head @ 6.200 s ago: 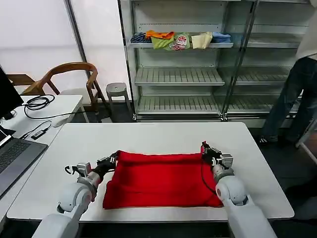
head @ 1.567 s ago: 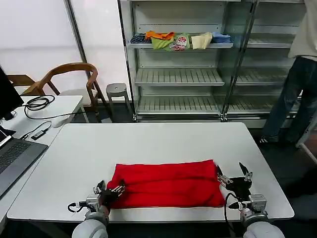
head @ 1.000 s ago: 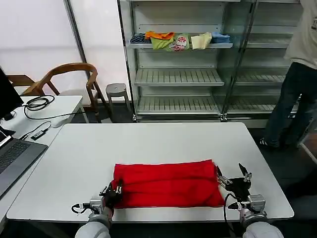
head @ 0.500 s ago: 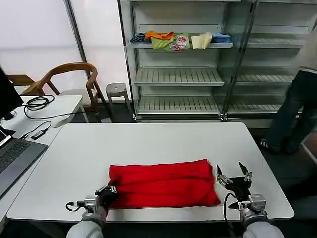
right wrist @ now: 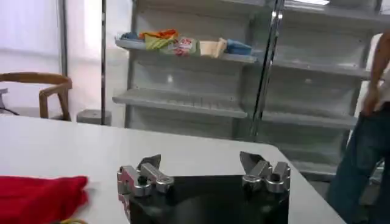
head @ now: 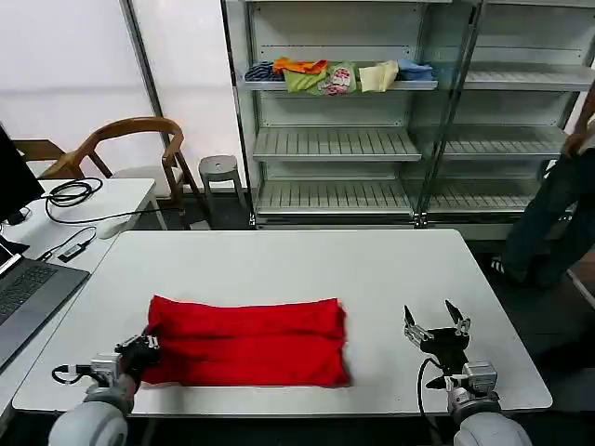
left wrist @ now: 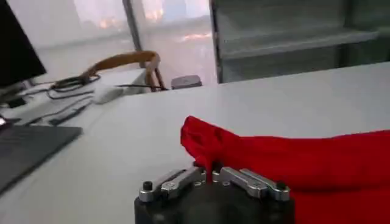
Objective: Fold and organize the clothes.
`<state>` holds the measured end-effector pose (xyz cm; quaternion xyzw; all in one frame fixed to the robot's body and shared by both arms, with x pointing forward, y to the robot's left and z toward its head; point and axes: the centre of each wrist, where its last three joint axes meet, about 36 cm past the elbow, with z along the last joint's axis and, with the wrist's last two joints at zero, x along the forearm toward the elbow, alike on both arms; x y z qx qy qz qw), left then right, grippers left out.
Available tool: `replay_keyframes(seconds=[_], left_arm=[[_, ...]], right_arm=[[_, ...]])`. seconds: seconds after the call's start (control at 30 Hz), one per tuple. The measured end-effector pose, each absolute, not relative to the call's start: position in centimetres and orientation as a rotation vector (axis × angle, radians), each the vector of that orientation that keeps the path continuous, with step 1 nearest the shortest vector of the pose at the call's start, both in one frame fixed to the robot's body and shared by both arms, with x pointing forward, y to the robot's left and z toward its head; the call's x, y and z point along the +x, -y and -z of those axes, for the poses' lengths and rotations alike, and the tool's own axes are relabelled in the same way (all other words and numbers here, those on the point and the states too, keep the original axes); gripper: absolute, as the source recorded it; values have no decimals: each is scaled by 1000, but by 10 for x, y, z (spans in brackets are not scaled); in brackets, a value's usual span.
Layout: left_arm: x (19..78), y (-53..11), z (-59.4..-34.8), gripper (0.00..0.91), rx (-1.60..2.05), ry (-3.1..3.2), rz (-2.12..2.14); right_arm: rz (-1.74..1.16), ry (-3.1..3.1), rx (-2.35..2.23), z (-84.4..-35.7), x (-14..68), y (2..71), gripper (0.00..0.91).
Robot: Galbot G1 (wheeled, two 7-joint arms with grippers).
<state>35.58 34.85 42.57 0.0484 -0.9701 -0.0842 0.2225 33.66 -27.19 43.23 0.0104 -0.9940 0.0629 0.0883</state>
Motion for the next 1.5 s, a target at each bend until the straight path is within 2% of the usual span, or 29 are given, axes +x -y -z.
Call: replay_keyframes(seconds=[0.27,0.6,1.03,1.5], left_arm=[[355,-374,-461,10,196,2706,288],[343,-326,-494,10,46,2794,249],[341,-240,-479,10,-190,2797,125],[350,-175,-462,10,-264,2776,26]], right_arm=[[-200,2960,27,-434,334,274,907],[-227,2958,1,-438,330,281,907],[-264,2941,-57,-438,321,291,907],[-286,2932,-90,-438,319,300,907]])
